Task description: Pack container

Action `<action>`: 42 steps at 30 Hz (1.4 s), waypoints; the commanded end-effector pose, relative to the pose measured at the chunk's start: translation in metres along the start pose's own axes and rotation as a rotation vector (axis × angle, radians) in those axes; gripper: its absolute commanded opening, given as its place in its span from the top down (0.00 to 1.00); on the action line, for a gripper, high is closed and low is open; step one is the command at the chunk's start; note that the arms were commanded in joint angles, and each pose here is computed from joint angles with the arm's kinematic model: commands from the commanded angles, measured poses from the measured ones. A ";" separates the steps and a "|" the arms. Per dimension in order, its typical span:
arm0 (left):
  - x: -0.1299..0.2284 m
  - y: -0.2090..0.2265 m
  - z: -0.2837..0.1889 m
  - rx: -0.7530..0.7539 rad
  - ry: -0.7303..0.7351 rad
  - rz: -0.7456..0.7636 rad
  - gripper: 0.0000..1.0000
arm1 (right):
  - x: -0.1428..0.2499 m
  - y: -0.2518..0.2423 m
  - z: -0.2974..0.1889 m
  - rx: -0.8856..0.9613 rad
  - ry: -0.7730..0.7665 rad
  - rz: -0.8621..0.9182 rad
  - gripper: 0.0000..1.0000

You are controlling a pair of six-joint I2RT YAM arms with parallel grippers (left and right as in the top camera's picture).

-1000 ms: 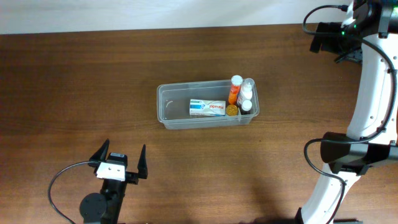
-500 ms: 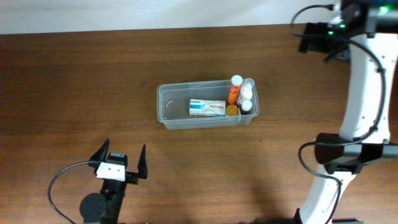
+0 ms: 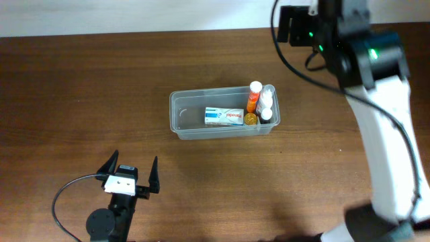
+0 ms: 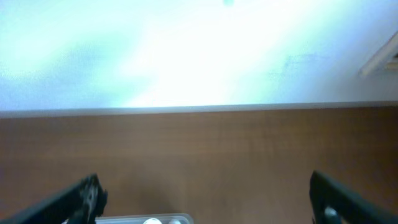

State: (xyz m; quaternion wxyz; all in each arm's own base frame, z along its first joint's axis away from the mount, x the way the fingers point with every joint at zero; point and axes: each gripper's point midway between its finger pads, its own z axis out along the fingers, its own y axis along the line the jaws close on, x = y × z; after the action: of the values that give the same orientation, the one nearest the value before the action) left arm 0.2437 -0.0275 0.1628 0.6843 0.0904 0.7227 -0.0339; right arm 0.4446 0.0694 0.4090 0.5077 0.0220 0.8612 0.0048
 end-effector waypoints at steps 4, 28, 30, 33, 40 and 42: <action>0.001 -0.001 0.000 0.008 -0.005 0.020 0.00 | 0.046 -0.017 -0.039 -0.010 -0.064 0.003 0.02; 0.001 -0.001 0.000 0.008 -0.005 0.020 0.00 | 0.270 -0.053 -0.078 -0.203 -0.382 0.052 0.02; 0.001 -0.001 0.000 0.008 -0.005 0.020 0.00 | 0.281 -0.053 -0.074 -0.205 -0.378 0.051 0.02; 0.001 -0.001 0.000 0.008 -0.005 0.020 0.00 | 0.297 -0.053 -0.067 -0.208 -0.371 0.051 0.02; 0.001 -0.001 0.000 0.008 -0.005 0.020 0.00 | 0.317 -0.055 -0.055 -0.197 -0.372 0.052 0.01; 0.001 -0.001 0.000 0.008 -0.005 0.020 0.00 | 0.317 -0.055 -0.056 -0.195 -0.384 0.040 0.02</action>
State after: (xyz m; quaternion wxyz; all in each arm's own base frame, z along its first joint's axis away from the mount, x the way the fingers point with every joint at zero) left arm 0.2436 -0.0275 0.1633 0.6852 0.0914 0.7218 -0.0329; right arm 0.2411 0.0291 0.1562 0.6533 -0.0035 0.7506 0.0988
